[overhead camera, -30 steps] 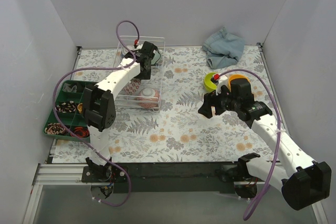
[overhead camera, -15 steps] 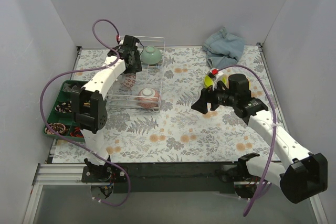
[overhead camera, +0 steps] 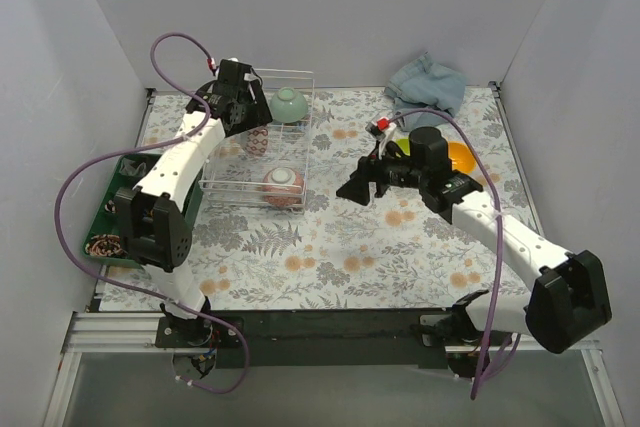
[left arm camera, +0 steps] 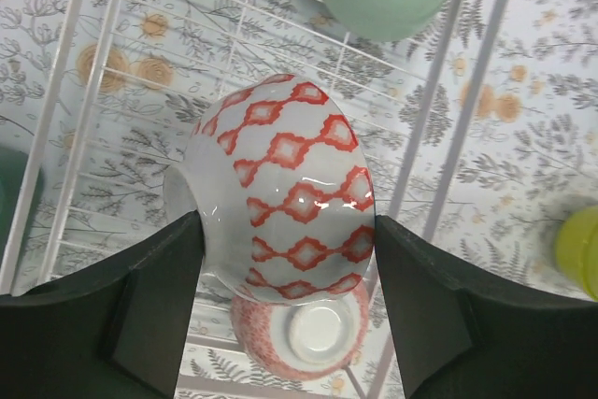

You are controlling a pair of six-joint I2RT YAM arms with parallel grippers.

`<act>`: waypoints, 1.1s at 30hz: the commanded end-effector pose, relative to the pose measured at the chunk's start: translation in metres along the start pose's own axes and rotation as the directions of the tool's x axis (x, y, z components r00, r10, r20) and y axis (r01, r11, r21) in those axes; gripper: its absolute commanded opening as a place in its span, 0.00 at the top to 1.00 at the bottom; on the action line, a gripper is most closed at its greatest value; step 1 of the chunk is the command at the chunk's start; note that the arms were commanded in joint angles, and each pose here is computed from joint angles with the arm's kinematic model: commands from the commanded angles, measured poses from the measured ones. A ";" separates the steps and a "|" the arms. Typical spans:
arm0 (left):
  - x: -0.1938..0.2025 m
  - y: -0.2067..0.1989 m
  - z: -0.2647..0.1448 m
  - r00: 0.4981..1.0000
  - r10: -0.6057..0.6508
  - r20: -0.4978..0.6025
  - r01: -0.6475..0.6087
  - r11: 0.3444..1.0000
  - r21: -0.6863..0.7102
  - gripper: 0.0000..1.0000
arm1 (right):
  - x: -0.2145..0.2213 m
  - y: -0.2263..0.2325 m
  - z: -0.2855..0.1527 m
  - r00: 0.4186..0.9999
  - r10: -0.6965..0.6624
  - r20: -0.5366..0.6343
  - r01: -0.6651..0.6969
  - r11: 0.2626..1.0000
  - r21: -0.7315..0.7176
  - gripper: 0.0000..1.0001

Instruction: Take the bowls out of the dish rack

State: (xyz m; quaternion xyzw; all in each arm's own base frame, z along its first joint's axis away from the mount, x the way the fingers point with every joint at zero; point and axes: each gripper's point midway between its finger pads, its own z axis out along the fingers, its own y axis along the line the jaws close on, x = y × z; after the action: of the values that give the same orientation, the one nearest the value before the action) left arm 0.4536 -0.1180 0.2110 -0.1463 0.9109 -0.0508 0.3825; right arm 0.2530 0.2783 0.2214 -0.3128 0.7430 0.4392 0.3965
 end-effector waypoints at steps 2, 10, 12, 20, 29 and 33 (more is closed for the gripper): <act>-0.036 -0.029 -0.055 0.984 -0.145 0.100 0.122 0.971 0.206 0.88 | -0.059 0.024 0.025 0.985 -0.119 0.128 0.129 0.989 -0.075 0.20; -0.032 -0.060 -0.097 0.962 -0.273 0.015 0.242 0.876 0.418 0.89 | -0.096 0.029 0.061 0.965 -0.174 0.198 0.199 0.974 -0.112 0.20; -0.028 -0.067 -0.109 0.960 -0.280 -0.010 0.252 0.846 0.470 0.89 | -0.105 0.025 0.069 0.961 -0.179 0.211 0.205 0.972 -0.113 0.20; -0.008 -0.085 -0.136 0.940 -0.312 -0.138 0.332 0.737 0.589 0.90 | -0.125 0.028 0.095 0.955 -0.195 0.225 0.233 0.960 -0.156 0.20; 0.013 -0.090 -0.145 0.909 -0.347 -0.232 0.412 0.654 0.635 0.91 | -0.111 0.047 0.117 0.965 -0.187 0.185 0.231 0.940 -0.251 0.30; 0.017 -0.089 -0.146 0.902 -0.358 -0.241 0.424 0.631 0.650 0.91 | -0.103 0.053 0.116 0.969 -0.178 0.169 0.219 0.938 -0.267 0.56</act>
State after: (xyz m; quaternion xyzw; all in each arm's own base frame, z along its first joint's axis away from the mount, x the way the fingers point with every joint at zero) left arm 0.3699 -0.2052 0.2716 -0.2081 0.8311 -0.4103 0.3125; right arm 0.3051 0.4111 0.2712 -0.3924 0.6420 0.5044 0.4235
